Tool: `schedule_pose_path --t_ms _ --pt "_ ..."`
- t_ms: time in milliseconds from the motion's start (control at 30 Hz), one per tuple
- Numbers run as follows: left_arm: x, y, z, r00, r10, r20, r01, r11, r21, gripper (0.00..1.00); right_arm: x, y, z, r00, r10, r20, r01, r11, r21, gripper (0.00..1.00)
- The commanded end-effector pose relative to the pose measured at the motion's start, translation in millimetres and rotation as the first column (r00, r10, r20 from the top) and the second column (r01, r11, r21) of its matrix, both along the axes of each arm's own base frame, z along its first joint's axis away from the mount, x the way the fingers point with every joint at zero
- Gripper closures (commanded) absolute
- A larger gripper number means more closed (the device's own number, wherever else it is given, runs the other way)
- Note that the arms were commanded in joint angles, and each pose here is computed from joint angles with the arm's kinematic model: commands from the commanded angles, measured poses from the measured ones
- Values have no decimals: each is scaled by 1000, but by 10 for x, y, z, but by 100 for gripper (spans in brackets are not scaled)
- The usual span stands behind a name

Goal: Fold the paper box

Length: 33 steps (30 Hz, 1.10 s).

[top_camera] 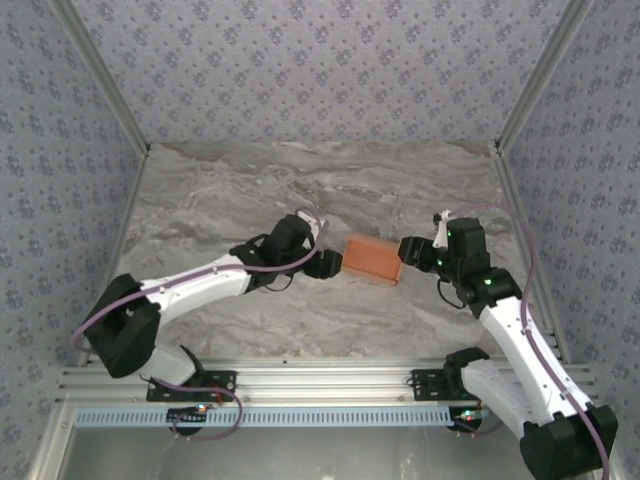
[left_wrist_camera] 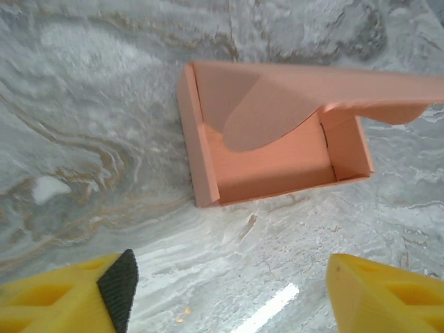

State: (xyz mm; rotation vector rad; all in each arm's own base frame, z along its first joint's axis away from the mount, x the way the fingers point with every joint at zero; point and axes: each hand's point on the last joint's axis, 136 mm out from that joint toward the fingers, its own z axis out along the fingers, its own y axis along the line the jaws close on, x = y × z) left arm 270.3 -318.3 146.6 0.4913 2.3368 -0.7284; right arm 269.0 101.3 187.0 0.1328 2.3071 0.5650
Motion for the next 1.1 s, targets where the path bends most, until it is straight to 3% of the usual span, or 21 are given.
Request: schedule_pose_path --t_ms 0,200,400,533,800,1067 --pt "234 48 460 996 40 78 -37 998 -47 19 165 -68 -5 1000 -8 0 8 997 -80 42" --pt "660 -116 651 993 39 110 -31 997 -69 13 394 -69 -220 994 64 -89 -81 975 -207 38" --pt "844 -428 316 997 -52 55 54 998 -37 16 501 -46 -376 980 108 -167 -138 975 -176 38" --pt "770 -510 -128 991 -129 -23 130 991 18 25 471 -45 -589 961 120 -250 -164 973 -163 38" --pt "508 -333 -706 986 -150 -77 158 981 112 24 308 -75 -988 922 103 -373 -171 973 -153 39" --pt "333 -227 -1042 980 -137 -143 158 976 150 23 200 -15 -1361 882 69 -466 -131 986 -102 45"
